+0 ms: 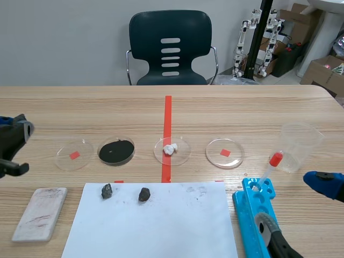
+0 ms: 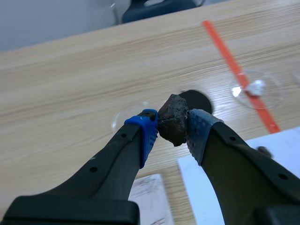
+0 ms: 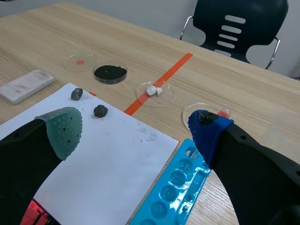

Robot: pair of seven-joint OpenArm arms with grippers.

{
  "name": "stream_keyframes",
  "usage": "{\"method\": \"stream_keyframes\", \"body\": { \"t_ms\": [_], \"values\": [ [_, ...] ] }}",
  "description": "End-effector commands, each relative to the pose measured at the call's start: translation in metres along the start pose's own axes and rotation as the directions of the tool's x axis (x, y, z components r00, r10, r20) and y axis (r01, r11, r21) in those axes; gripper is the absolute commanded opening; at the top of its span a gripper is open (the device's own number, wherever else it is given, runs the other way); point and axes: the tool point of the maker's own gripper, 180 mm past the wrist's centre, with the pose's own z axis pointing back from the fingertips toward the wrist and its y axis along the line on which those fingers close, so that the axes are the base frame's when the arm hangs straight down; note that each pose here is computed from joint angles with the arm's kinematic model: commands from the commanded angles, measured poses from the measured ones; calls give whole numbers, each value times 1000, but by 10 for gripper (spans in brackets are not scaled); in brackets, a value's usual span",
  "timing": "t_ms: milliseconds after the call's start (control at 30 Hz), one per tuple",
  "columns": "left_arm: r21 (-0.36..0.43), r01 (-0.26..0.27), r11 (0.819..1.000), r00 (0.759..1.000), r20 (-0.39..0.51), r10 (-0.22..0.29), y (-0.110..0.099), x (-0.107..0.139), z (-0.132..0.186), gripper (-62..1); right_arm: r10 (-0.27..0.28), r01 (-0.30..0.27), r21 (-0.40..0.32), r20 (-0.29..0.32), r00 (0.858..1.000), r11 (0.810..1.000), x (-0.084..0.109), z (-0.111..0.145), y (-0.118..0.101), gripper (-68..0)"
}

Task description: Rub the mineral on the streak plate

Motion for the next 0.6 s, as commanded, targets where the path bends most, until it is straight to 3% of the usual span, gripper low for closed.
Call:
{"method": "stream_keyframes", "body": {
  "t_ms": [0, 200, 300, 567],
  "values": [
    [-38, 4, 999, 999, 52, -2, -11, 9, 3, -464, 15, -15, -10, 33, 999, 1000, 7, -2, -5, -201],
    [-176, 15, 984, 997, 83, 0, -46, 6, 14, -464, 15, -15, -10, 33, 999, 1000, 7, -2, -5, -201],
    [-174, -5, 985, 997, 69, 18, -49, 1, 16, -464, 15, -15, -10, 33, 999, 1000, 7, -2, -5, -201],
    [-169, 0, 986, 999, 33, 6, -49, -7, 17, -464, 15, -15, -10, 33, 999, 1000, 7, -2, -5, -201]
  ]
}}
